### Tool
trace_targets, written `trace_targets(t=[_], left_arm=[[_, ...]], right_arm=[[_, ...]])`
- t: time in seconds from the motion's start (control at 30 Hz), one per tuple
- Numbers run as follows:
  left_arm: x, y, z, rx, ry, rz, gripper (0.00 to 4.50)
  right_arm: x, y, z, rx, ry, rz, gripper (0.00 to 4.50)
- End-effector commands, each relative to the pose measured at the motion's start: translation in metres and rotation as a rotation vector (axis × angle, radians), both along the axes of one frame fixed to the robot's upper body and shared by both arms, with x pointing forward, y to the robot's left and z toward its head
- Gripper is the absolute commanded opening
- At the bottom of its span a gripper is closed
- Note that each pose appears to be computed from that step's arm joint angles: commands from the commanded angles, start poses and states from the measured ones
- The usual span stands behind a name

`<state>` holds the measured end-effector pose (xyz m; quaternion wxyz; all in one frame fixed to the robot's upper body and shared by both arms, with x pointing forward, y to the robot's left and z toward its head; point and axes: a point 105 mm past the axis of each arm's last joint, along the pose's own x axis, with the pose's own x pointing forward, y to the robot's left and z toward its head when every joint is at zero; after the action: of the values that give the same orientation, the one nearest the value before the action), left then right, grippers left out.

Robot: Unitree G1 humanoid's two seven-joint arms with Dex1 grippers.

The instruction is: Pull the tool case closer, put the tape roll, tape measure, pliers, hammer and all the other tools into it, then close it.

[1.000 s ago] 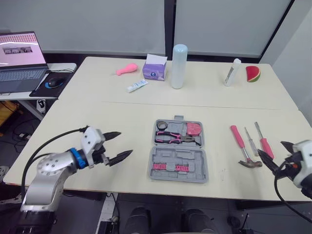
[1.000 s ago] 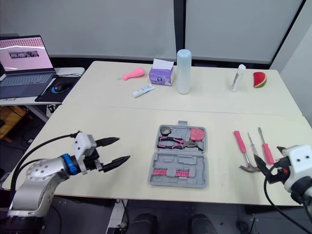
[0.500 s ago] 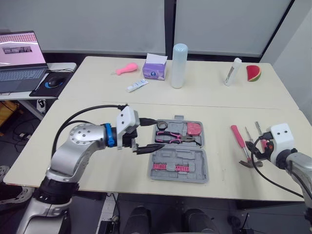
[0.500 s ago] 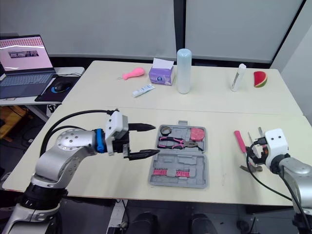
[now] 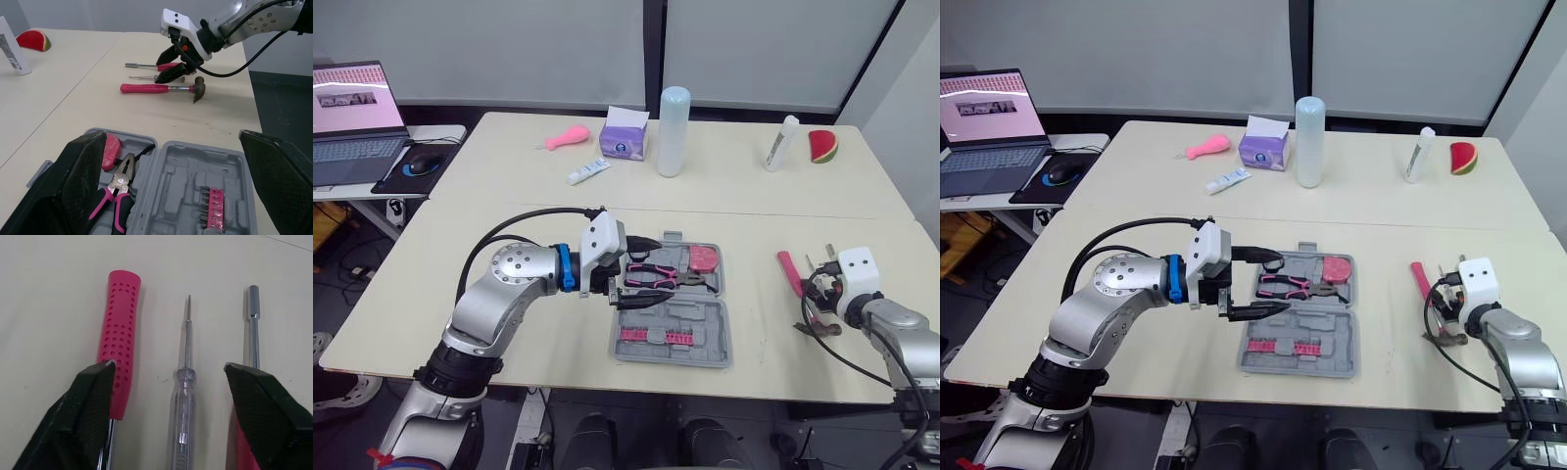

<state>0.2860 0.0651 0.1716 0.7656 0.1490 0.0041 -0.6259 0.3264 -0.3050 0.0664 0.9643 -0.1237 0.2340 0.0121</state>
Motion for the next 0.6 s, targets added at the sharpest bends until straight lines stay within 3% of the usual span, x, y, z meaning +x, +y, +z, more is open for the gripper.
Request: trace_targets(t=[0.03, 0.6], left_arm=[[-0.003, -0.008, 0.009, -0.006, -0.032, -0.021, 4.5], [-0.004, -0.021, 0.02, -0.029, -0.038, -0.058, 4.5]], right_arm=[[0.006, -0.007, 0.013, -0.028, -0.062, -0.02, 3.56], [0.012, -0.012, -0.001, 0.016, -0.061, -0.068, 3.56]])
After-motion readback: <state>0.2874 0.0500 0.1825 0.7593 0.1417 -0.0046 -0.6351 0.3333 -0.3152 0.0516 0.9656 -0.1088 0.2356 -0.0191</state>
